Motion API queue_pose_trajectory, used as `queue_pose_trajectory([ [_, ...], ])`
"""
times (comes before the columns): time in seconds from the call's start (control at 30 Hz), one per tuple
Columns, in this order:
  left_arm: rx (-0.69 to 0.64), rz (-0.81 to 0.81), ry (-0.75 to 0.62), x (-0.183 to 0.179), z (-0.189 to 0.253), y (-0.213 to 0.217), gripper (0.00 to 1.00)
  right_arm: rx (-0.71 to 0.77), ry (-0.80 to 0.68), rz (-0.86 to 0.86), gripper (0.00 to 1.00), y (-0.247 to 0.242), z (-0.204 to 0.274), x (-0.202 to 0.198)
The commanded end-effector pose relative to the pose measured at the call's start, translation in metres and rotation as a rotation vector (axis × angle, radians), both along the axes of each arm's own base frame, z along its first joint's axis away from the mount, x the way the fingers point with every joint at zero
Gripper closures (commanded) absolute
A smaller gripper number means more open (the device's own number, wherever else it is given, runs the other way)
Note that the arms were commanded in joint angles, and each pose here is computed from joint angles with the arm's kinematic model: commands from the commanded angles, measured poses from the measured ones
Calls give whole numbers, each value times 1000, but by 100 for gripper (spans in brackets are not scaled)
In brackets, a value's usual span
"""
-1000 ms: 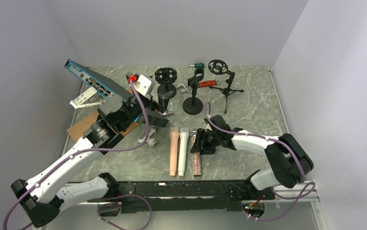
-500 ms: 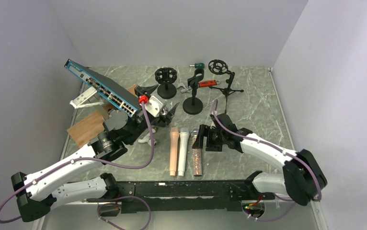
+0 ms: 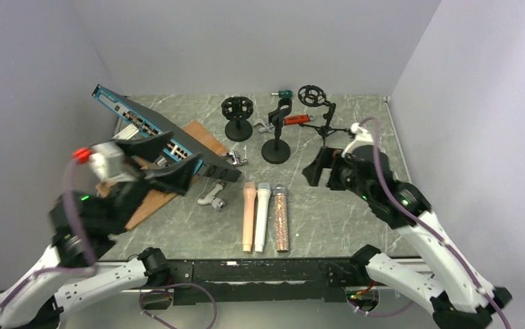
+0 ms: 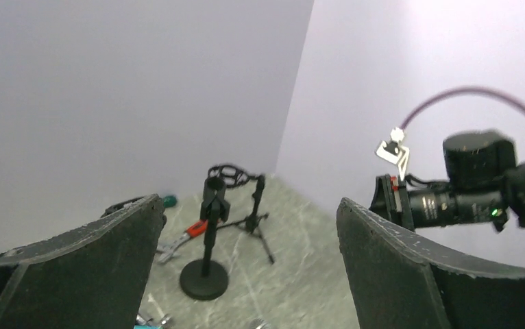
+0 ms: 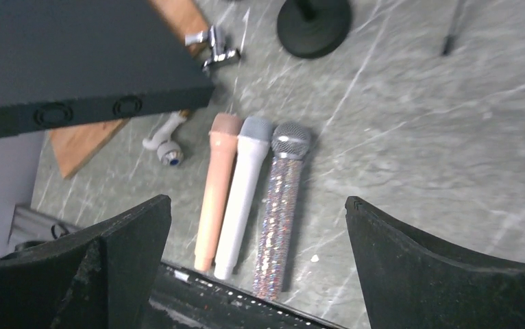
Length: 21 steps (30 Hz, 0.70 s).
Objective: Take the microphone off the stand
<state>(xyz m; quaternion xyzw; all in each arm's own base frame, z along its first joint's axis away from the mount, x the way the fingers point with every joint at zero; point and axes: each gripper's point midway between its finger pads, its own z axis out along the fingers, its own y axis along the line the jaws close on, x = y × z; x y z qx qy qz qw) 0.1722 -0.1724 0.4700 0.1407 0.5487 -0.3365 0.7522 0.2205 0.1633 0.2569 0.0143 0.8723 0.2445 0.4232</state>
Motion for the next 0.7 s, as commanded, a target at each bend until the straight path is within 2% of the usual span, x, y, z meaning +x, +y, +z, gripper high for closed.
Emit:
queue_pose_trajectory([
  [0.0,-191,-24,81,-32,2,50,1,-90,-103,-136,0,-58,28,-24],
  [0.17,-327,-111,20,-69,-9,86,1,26,-223,-194,0,-82,60,-49],
  [0.33,-390,-195,-26,-97,-14,105,0,160,-374,-192,0,-100,98,-79],
  [0.5,-446,-245,-79,-118,-10,123,1,188,-452,-229,0,-125,126,-101],
  [0.67,-427,-207,-92,-116,-13,129,1,172,-464,-229,0,-131,131,-107],
])
